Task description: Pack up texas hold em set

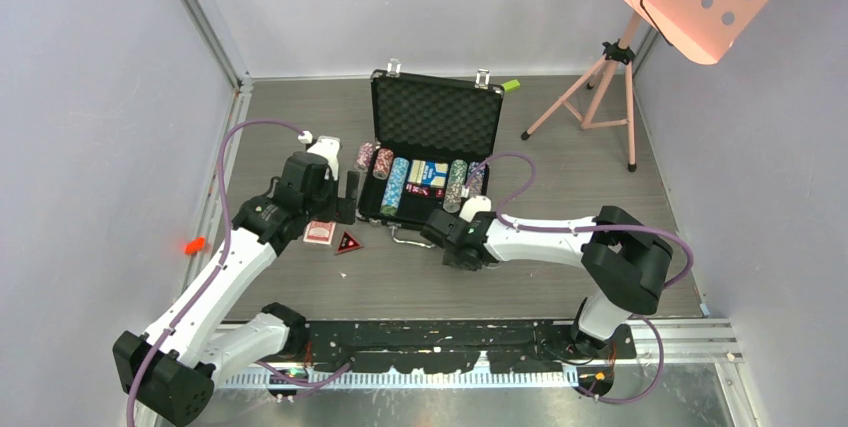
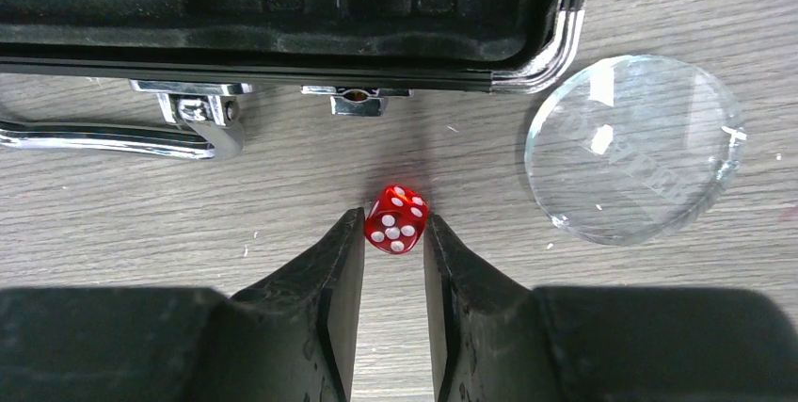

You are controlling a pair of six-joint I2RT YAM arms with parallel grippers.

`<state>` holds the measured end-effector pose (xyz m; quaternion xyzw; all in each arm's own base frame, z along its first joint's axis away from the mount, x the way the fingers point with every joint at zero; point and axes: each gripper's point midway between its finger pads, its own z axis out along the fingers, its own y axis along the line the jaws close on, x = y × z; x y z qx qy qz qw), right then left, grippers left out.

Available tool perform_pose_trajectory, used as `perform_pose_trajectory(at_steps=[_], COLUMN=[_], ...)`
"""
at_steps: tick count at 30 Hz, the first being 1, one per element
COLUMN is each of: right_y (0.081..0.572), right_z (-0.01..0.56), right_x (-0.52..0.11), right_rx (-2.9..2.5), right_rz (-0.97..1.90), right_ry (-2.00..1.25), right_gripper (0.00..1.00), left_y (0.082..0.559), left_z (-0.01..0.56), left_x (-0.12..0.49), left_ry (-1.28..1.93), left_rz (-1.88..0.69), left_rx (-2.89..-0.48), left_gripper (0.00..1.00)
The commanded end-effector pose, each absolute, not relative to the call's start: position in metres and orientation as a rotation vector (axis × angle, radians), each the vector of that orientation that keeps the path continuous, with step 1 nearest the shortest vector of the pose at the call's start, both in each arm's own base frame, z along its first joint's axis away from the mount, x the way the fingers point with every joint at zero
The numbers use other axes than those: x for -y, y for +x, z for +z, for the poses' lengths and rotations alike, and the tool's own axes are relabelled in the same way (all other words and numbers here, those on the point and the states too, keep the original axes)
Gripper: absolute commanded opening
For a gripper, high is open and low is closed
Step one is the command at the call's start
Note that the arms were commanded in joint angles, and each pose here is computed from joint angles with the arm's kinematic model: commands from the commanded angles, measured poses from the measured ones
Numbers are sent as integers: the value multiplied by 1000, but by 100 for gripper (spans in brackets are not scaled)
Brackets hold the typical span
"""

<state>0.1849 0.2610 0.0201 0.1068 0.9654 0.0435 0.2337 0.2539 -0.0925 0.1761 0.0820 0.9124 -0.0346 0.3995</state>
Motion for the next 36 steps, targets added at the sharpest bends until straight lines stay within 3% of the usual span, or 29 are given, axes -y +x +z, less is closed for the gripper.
perform_pose_trajectory(at_steps=[1,6,11,25,36], right_y=[196,196,197,196,217], right_z=[46,49,48,41,85], right_x=[-261,-263,-264,-261,-272], right_rx=[-2580,-2583,-2584,-2598,-2531], right_rz=[132,135,132,90,143], right_ry=[299,278,279,262,183], right_gripper=[31,47,48,31,15], left_y=[259,258,258,258,258], left_z=[183,184,183,184,184], left_x=[95,95,96,96,96], left_ry=[202,204,206,206,205], left_rz=[-105,-110,-113,-116,-114], left_rx=[-2272,-2271,-2272,-2271,-2270], left_gripper=[92,92,92,92,92])
